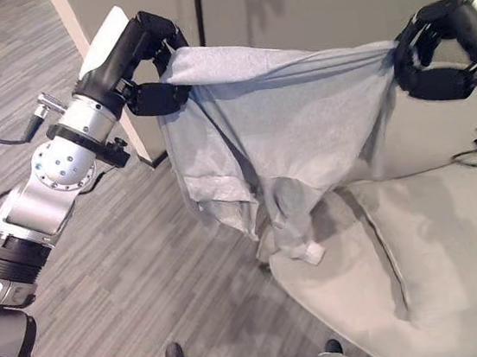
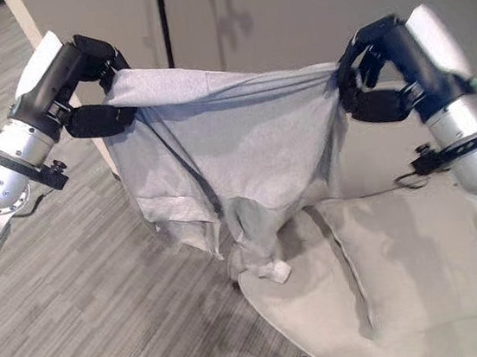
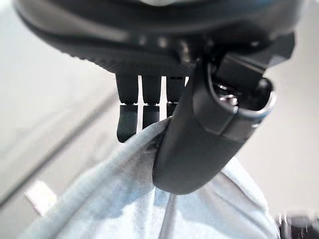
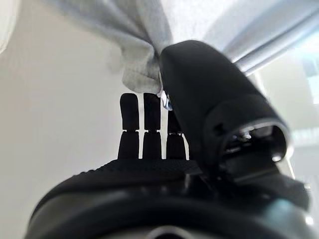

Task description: Hang the clothes on the sofa on the clothes rack.

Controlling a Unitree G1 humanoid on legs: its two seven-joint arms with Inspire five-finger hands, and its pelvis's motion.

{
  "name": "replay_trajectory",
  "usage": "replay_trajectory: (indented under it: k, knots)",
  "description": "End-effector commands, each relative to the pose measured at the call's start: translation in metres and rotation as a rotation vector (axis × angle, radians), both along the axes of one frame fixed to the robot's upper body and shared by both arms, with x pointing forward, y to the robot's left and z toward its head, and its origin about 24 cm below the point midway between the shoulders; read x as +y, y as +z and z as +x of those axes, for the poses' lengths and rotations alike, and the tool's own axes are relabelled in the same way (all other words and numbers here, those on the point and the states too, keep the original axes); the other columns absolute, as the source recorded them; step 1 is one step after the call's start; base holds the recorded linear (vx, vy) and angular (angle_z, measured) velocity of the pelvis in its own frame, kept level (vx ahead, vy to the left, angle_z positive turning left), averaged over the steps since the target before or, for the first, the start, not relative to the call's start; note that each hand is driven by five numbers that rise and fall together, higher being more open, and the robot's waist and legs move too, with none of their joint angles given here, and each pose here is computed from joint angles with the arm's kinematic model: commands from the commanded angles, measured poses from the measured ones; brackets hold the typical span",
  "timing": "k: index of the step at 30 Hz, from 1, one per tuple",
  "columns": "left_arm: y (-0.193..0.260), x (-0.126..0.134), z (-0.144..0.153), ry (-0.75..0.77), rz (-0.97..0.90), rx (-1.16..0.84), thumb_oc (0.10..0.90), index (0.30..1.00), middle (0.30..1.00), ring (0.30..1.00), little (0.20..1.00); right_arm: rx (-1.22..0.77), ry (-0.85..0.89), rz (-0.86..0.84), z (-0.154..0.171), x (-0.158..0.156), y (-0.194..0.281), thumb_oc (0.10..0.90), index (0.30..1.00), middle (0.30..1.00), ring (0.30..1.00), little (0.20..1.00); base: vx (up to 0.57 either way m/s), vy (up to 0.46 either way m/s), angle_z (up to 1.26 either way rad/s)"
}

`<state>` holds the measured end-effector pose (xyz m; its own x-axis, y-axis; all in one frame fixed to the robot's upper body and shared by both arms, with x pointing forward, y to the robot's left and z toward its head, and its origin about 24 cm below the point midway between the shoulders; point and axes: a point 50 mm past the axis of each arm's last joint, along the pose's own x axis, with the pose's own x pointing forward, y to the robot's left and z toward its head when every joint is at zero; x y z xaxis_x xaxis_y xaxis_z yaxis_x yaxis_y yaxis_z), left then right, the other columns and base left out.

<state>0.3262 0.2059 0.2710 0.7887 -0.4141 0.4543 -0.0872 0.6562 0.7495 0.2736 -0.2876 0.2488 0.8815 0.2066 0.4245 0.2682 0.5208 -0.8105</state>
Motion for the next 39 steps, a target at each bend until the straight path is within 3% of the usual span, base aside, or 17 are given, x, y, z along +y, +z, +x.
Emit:
replay_trajectory:
  k: [1, 8, 19, 32, 39]
  knots:
    - [0.094, 0.012, -0.024, 0.009, -0.158, -0.358, 0.4, 0.3, 0.3, 0.3, 0.3, -0.343, -0.147, 0.006, -0.019, -0.024, 0.084, 0.4, 0.3, 0.3, 0.3, 0.3, 0.3, 0.784, -0.11]
    - [0.086, 0.01, -0.023, -0.002, -0.155, -0.322, 0.4, 0.3, 0.3, 0.3, 0.3, -0.337, -0.1, 0.022, -0.019, -0.02, 0.093, 0.4, 0.3, 0.3, 0.3, 0.3, 0.14, 0.384, -0.04]
    - [0.07, 0.017, -0.025, -0.019, -0.24, -0.299, 0.4, 0.3, 0.3, 0.3, 0.3, -0.334, -0.062, 0.018, -0.017, -0.013, 0.093, 0.4, 0.3, 0.3, 0.3, 0.3, 0.13, 0.054, -0.19]
    - [0.078, 0.015, -0.022, -0.017, -0.257, -0.317, 0.4, 0.3, 0.3, 0.3, 0.3, -0.373, -0.125, -0.007, -0.026, -0.024, 0.1, 0.4, 0.3, 0.3, 0.3, 0.3, 0.26, 0.203, 0.11]
    - [0.086, -0.001, -0.031, -0.084, -0.197, -0.354, 0.4, 0.3, 0.3, 0.3, 0.3, -0.401, -0.117, -0.028, -0.025, -0.017, 0.104, 0.4, 0.3, 0.3, 0.3, 0.3, 0.36, 0.392, -0.39]
